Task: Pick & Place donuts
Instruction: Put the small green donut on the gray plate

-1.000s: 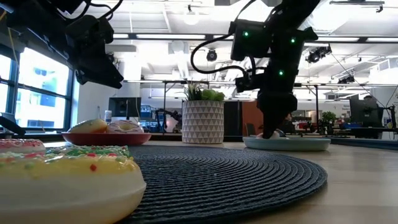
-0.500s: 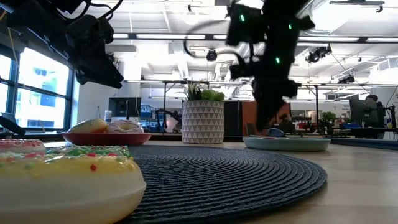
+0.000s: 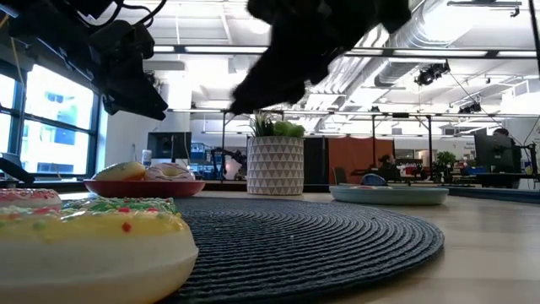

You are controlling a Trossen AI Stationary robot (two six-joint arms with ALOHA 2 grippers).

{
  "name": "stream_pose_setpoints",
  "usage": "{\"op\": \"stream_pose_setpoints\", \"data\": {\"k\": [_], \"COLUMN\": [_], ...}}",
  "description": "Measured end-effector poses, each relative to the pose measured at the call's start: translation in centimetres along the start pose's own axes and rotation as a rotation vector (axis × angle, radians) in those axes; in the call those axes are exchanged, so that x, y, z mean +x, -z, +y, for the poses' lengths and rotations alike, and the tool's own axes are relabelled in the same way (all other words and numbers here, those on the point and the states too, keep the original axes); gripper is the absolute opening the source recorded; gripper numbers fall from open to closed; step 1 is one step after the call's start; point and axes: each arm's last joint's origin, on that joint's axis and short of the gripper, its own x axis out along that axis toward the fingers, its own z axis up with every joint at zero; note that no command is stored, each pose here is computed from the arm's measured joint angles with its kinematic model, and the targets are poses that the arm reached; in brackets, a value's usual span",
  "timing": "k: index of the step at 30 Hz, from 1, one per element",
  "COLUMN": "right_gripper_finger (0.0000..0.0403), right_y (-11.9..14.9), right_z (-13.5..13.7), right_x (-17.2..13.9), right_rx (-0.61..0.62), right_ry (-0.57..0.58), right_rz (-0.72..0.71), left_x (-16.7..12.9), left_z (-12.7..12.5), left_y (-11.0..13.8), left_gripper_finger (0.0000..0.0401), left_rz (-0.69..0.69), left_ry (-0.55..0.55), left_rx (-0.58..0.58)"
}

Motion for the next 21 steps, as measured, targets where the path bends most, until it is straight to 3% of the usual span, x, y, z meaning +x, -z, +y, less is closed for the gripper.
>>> {"op": "stream_pose_setpoints", "data": {"k": [4, 9, 14, 21], "right_gripper_finger": [0.0168, 0.0167, 0.0167, 0.0167], "right_y": [0.0, 0.5, 0.0, 1.6], "right_z": [2.4, 4.3, 4.9, 4.9], "right_x": [2.9, 6.3, 8.3, 10.0], "right_rx": [-0.037, -0.067, -0.048, 0.023], "right_ry": [-0.115, -0.18, -0.227, -0.259], "right_rz": [-0.058, -0.018, -0.009, 0.082], "left_x": [0.0, 0.0, 0.0, 0.0], "left_z": [0.0, 0.0, 0.0, -0.1], "left_y": [0.0, 0.0, 0.0, 0.1], "left_gripper_finger": [0.0154, 0.0154, 0.0154, 0.0154], "left_rz": [0.003, 0.003, 0.005, 0.025], "left_ry": [0.007, 0.007, 0.01, 0.05], "left_rx": [-0.001, 0.0, -0.003, -0.008]}}
